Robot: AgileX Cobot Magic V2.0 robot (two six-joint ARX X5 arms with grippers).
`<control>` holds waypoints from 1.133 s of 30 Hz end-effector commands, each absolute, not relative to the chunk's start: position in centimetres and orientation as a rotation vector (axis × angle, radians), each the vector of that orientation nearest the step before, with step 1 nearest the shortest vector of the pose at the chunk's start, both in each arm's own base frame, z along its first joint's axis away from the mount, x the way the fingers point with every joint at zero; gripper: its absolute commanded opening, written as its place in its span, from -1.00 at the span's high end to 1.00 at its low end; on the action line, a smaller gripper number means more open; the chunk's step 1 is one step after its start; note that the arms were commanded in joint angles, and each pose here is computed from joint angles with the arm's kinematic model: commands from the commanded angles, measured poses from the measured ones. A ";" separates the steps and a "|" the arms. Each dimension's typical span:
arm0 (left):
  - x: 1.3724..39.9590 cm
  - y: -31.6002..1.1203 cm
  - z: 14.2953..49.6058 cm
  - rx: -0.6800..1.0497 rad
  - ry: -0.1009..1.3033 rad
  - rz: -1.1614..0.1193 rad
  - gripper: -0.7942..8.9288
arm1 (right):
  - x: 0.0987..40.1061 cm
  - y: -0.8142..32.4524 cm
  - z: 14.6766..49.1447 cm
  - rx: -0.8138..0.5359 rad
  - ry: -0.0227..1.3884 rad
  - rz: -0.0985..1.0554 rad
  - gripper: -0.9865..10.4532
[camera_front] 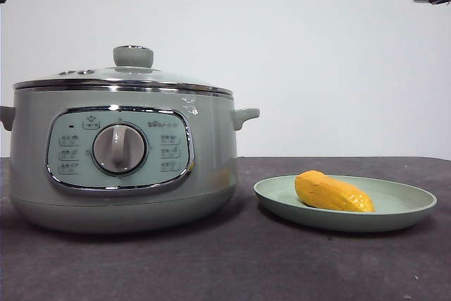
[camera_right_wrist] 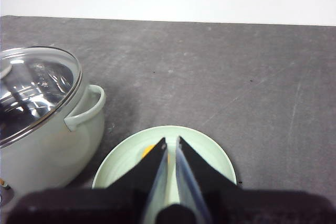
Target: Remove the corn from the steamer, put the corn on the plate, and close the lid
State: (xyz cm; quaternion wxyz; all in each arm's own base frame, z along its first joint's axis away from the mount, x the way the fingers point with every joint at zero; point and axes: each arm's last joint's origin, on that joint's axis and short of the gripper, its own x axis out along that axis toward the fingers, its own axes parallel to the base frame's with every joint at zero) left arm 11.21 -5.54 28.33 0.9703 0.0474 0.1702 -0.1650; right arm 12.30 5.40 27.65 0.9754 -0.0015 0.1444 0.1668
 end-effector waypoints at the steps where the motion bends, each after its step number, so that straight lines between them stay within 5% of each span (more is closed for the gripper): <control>1: 11.2 -5.6 28.2 0.091 0.345 -0.334 0.84 | 12.3 5.4 27.5 0.006 0.292 0.334 0.77; 12: 8.9 -4.1 28.7 0.128 0.284 -0.303 0.84 | 12.3 5.4 27.5 0.006 0.294 0.333 0.77; 18: 7.2 -2.0 28.1 0.076 0.172 -0.159 0.84 | 12.3 5.4 27.4 0.002 0.306 0.333 0.77; 23: 7.7 -0.9 24.4 0.046 0.114 -0.015 0.84 | 12.3 5.4 27.3 0.001 0.311 0.332 0.77; 34: 9.5 -0.6 16.6 -0.011 0.100 -0.012 0.84 | 12.3 5.4 27.3 0.001 0.311 0.331 0.77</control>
